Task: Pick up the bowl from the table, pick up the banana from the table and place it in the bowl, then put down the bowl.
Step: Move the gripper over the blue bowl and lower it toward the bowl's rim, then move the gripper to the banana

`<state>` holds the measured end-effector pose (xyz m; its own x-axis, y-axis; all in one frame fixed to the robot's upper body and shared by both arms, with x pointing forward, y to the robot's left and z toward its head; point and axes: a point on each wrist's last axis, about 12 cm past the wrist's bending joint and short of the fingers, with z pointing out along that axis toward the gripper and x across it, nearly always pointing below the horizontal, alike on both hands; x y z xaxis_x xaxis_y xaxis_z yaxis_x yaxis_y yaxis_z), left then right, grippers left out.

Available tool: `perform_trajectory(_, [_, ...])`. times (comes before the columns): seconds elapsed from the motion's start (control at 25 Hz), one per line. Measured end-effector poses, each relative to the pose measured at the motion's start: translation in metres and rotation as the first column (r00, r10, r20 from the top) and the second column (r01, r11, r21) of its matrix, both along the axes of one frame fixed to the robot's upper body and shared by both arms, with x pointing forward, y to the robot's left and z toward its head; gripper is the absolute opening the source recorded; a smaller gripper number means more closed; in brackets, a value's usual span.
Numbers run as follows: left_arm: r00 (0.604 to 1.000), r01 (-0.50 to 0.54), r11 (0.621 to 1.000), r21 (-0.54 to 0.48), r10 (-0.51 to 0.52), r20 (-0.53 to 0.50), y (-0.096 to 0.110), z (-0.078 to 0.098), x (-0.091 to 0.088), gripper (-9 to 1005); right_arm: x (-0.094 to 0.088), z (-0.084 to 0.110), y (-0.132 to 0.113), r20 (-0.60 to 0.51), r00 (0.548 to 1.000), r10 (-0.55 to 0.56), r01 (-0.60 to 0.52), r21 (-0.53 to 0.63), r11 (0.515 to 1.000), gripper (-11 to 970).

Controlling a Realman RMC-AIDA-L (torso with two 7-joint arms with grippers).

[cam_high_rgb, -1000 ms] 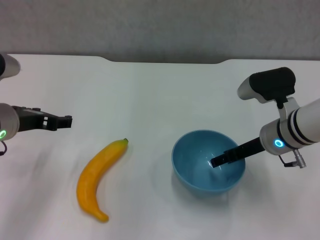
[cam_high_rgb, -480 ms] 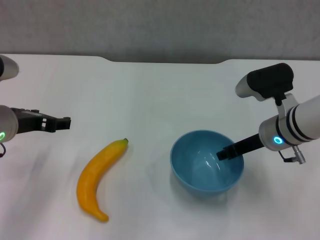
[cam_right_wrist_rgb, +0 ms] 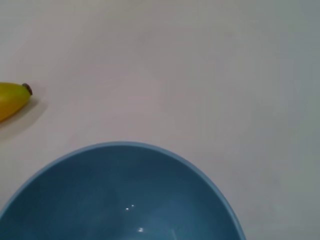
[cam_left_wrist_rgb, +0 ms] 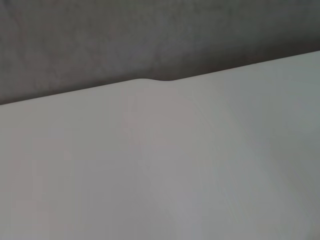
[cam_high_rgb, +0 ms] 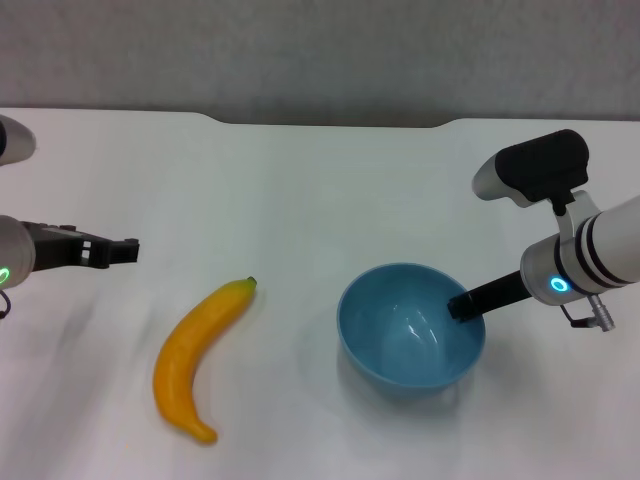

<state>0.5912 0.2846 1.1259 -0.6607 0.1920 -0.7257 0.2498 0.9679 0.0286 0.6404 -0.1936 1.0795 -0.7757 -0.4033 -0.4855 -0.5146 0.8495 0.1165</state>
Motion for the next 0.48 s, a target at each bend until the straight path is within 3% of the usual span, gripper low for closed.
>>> perform_trajectory(0.08, [1.0, -0.016, 1.0, -0.003, 0.016, 0.005, 0.004, -0.001, 0.001, 881, 0.0, 0.0, -0.001, 0.001, 1.0, -0.005, 0.005, 0.001, 1.0, 41])
perform_trajectory(0.36, [0.999, -0.037, 0.999, -0.001, 0.037, 0.005, 0.011, -0.005, 0.0, 881, -0.001, 0.001, -0.005, 0.029, 0.999, -0.019, 0.018, 0.013, 1.0, 36])
perform_trajectory(0.48, [1.0, -0.025, 1.0, -0.001, 0.025, 0.003, 0.009, -0.003, -0.003, 881, -0.006, 0.011, -0.013, 0.089, 0.996, -0.028, 0.023, 0.055, 0.998, 36])
